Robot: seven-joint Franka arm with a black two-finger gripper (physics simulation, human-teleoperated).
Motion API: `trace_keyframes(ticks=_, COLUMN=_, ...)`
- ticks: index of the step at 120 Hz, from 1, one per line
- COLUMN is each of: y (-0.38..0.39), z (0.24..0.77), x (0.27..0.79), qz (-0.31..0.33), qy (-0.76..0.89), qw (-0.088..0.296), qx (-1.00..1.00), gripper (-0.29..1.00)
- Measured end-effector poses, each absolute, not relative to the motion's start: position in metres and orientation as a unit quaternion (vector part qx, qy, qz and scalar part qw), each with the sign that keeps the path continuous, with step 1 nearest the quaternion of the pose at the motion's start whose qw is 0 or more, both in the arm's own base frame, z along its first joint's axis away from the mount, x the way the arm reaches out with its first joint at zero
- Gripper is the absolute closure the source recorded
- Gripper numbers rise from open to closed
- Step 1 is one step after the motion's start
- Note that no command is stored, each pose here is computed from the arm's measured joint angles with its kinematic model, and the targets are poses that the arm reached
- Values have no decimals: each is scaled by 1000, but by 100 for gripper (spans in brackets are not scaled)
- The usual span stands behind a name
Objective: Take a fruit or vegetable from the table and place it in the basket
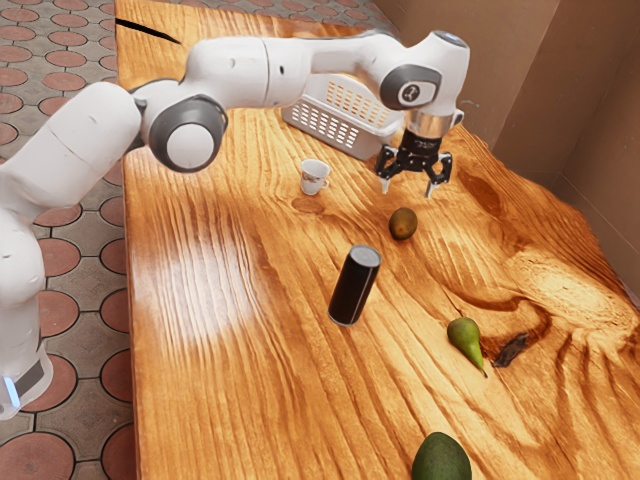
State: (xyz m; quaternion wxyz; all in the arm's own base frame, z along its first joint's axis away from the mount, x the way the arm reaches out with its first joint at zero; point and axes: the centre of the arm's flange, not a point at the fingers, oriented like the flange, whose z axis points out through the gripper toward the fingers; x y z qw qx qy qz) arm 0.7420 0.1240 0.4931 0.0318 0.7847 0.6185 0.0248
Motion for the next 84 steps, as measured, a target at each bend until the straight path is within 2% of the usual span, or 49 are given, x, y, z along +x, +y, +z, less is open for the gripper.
trace_keyframes(ticks=39, y=126, z=453, x=759, qz=27, qy=632, qw=43, qx=773, gripper=0)
trace_keyframes(ticks=84, y=125, z=448, x=763, qz=41, qy=593, qw=39, qx=803, gripper=0)
